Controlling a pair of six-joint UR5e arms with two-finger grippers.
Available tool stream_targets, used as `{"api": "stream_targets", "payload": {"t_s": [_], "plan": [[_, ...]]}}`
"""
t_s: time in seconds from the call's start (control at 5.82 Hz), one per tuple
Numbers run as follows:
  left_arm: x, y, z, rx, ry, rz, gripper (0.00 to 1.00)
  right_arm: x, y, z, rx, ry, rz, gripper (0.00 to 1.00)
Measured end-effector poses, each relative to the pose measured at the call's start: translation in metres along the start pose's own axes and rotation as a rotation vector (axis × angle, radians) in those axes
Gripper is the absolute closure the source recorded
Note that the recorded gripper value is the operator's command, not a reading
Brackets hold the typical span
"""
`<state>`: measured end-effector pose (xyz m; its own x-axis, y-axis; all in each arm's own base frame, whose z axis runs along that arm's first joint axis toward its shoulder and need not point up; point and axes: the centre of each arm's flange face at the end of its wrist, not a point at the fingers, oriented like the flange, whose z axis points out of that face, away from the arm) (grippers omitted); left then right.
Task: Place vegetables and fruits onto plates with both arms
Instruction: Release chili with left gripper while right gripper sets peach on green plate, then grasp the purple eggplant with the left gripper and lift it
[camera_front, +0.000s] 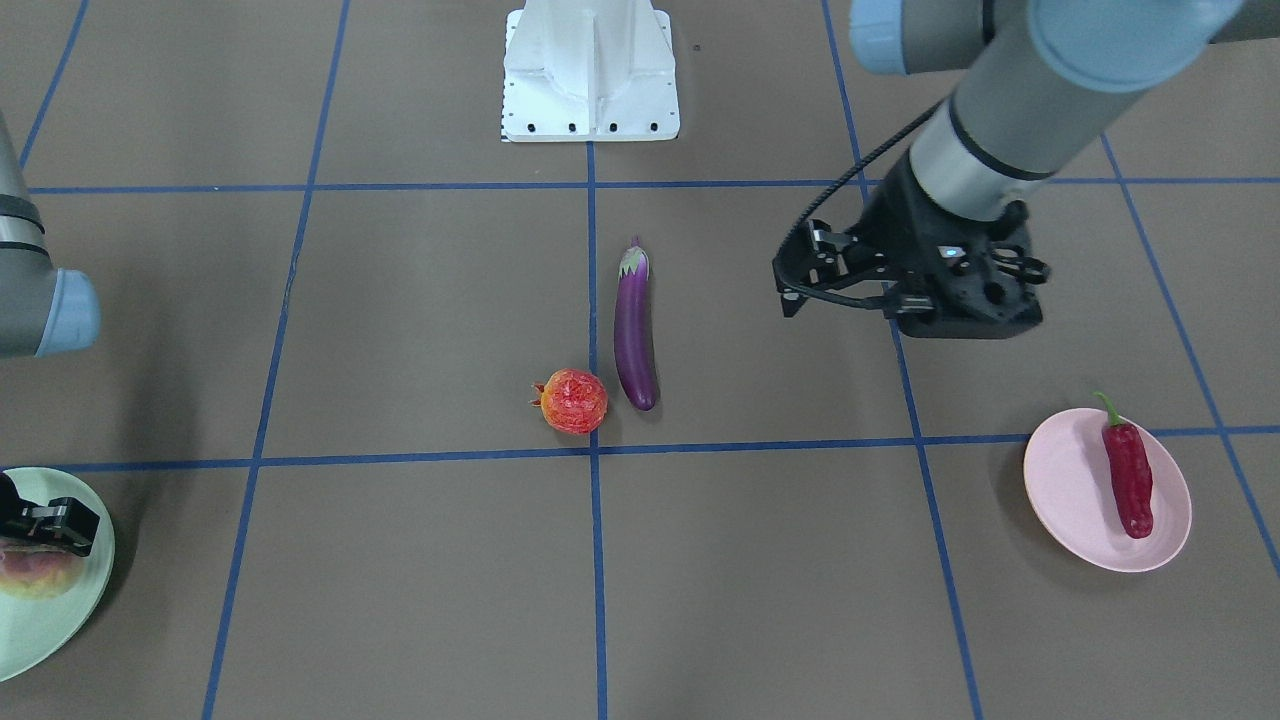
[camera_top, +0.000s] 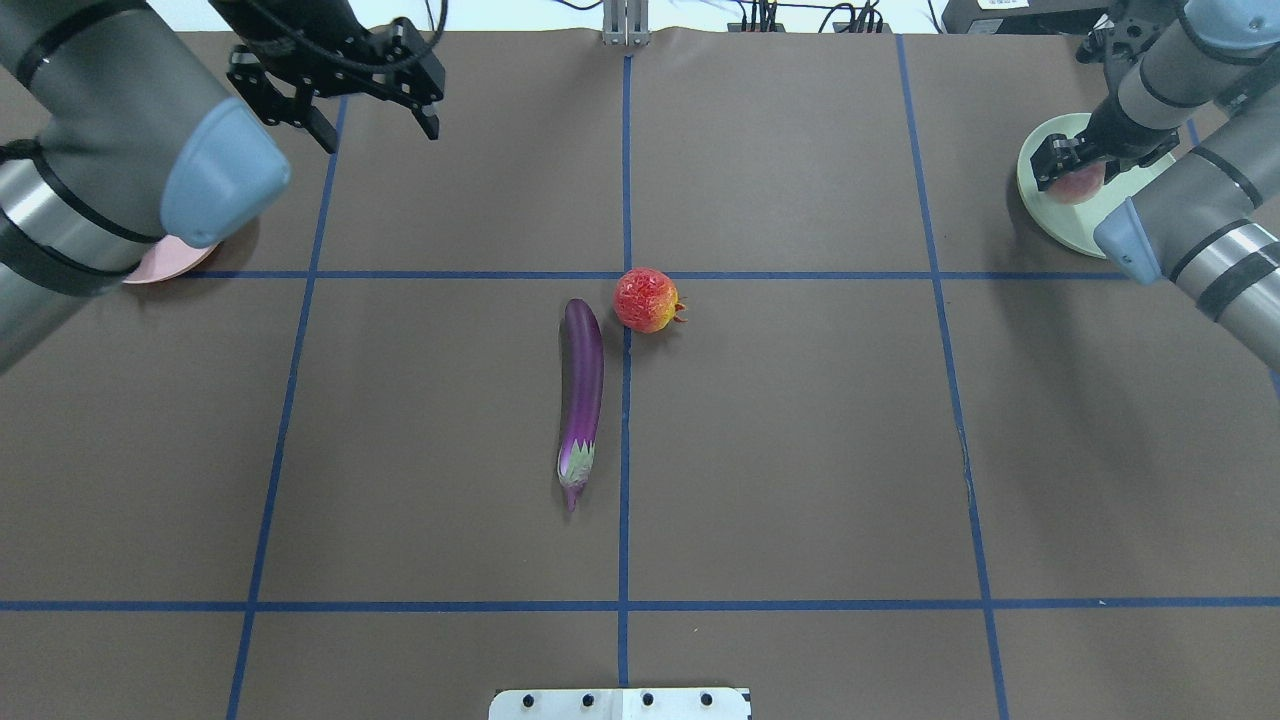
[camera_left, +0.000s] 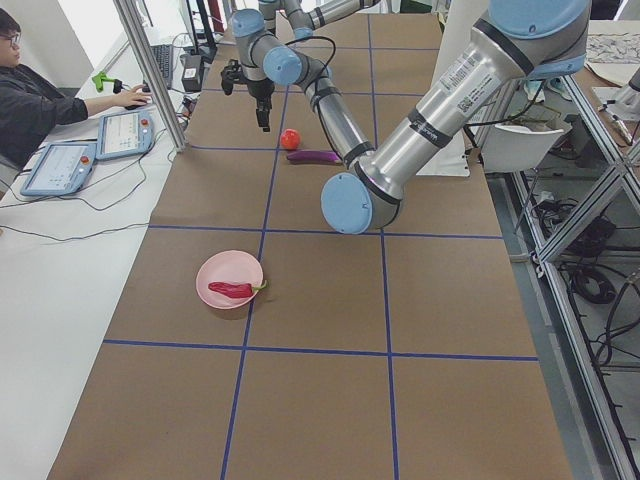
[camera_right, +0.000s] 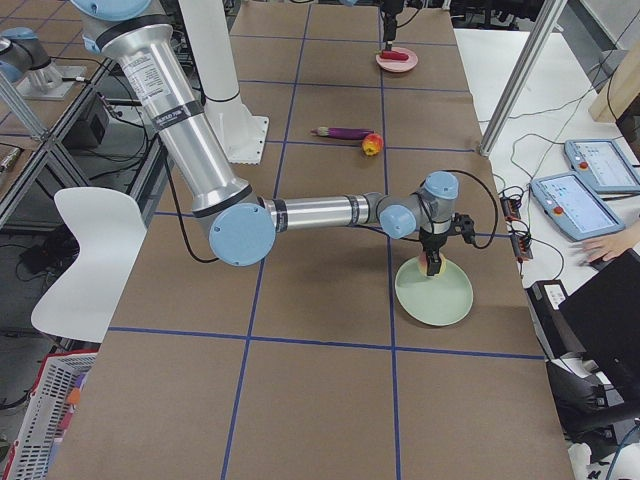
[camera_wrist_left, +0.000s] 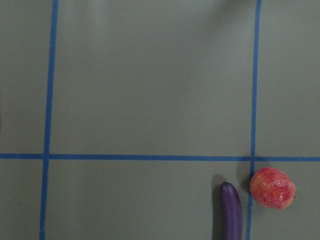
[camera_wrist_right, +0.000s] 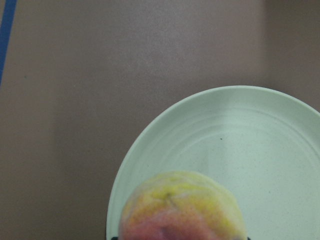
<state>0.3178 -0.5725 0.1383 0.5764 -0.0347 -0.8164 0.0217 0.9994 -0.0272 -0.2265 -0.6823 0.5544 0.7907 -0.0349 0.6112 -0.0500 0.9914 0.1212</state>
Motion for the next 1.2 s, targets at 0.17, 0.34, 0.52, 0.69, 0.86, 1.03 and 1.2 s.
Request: {"api": "stream_targets", "payload": {"t_s": [0.17,0.34,0.52,0.69,0.86,1.03,1.2], "plan": [[0.02,0.016,0.019,-0.006,-0.015,-0.002,0.0,-0.001,0.0,-0.001,-0.009,-0.015,0.012,0.01],[0.037,0.033,0.039,-0.017,-0.031,-0.003,0.0,-0.001,-0.005,-0.009,-0.013,-0.033,0.027,0.01],[0.052,0.051,0.06,-0.028,-0.047,-0.009,0.0,0.003,-0.016,-0.03,-0.015,-0.06,0.049,0.01],[0.074,0.076,0.086,-0.026,-0.053,-0.011,0.0,0.008,-0.029,-0.062,-0.022,-0.104,0.08,0.01],[0.095,0.1,0.114,-0.012,-0.045,0.005,0.0,0.012,-0.038,-0.097,-0.025,-0.151,0.106,0.01],[0.108,0.113,0.145,-0.001,-0.035,0.032,0.0,0.012,-0.041,-0.128,-0.026,-0.189,0.126,0.02],[0.115,0.117,0.182,0.007,-0.028,0.054,0.0,0.005,-0.042,-0.159,-0.03,-0.211,0.141,0.02]]}}
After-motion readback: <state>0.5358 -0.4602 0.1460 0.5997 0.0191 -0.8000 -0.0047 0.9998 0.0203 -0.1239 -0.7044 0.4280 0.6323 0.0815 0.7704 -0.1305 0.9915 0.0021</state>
